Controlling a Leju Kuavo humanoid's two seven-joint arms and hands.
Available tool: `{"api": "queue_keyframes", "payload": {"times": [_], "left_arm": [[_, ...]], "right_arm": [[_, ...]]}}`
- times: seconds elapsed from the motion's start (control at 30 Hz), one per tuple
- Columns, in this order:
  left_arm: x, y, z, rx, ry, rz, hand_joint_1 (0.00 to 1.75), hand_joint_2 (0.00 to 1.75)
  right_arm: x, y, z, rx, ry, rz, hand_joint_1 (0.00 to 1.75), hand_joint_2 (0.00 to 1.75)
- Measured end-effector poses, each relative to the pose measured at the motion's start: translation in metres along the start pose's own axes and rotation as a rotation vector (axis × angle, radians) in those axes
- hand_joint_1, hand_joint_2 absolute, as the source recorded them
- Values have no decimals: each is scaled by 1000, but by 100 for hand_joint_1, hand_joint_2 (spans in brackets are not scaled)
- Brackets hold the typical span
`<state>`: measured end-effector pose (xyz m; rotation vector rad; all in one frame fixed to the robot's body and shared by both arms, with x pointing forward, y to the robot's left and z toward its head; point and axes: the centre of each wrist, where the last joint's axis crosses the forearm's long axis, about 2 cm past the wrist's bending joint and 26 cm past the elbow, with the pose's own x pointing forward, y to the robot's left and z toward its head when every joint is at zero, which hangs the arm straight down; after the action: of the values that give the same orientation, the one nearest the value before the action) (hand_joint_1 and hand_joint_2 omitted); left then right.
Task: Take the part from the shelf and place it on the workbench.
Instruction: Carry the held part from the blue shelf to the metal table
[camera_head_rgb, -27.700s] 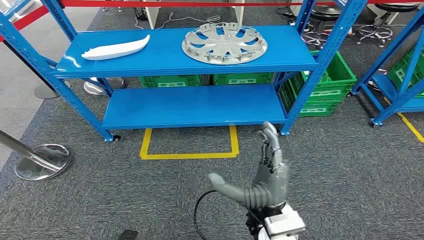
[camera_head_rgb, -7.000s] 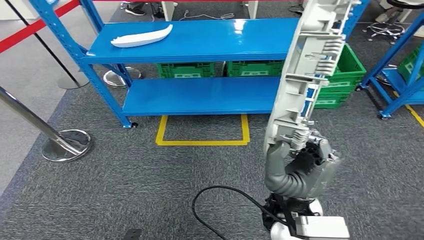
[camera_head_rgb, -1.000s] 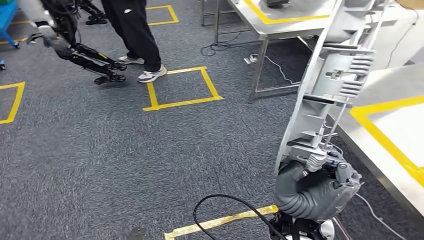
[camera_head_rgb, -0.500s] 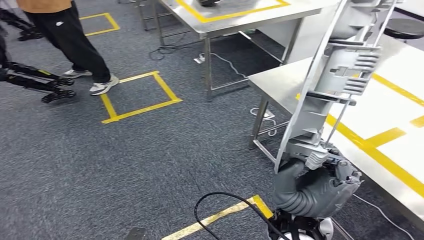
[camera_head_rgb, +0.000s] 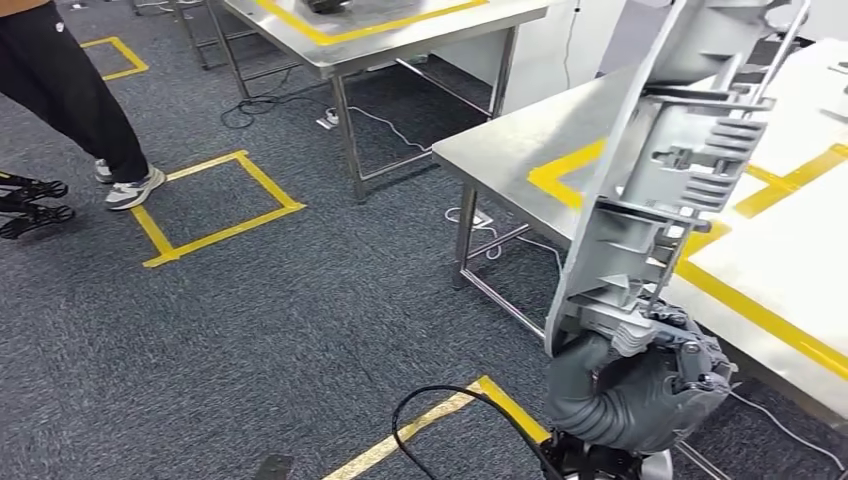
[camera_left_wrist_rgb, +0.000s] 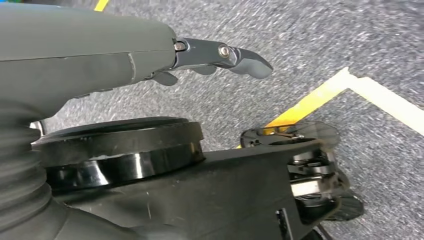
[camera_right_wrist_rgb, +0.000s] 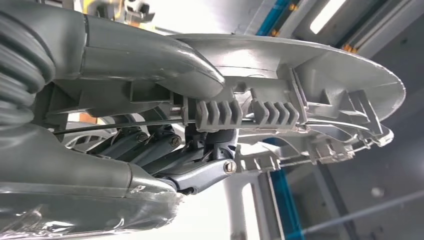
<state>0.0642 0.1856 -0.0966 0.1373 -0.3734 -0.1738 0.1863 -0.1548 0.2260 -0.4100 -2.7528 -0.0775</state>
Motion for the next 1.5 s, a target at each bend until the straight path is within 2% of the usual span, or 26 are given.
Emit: {"api": "queue_keyframes", "payload": {"times": [0.83, 1.2, 1.5], "left_arm": [[-1, 3, -1, 0, -19, -17, 0, 175], [-1, 9, -3, 73, -56, 56, 0, 175], [-4, 12, -3, 81, -46, 72, 0, 175]], "right_arm": [[2, -4, -8, -33, -20, 31, 175, 175], [1, -6, -9, -27, -37, 60, 175, 175], [2, -10, -12, -40, -47, 89, 175, 175]]}}
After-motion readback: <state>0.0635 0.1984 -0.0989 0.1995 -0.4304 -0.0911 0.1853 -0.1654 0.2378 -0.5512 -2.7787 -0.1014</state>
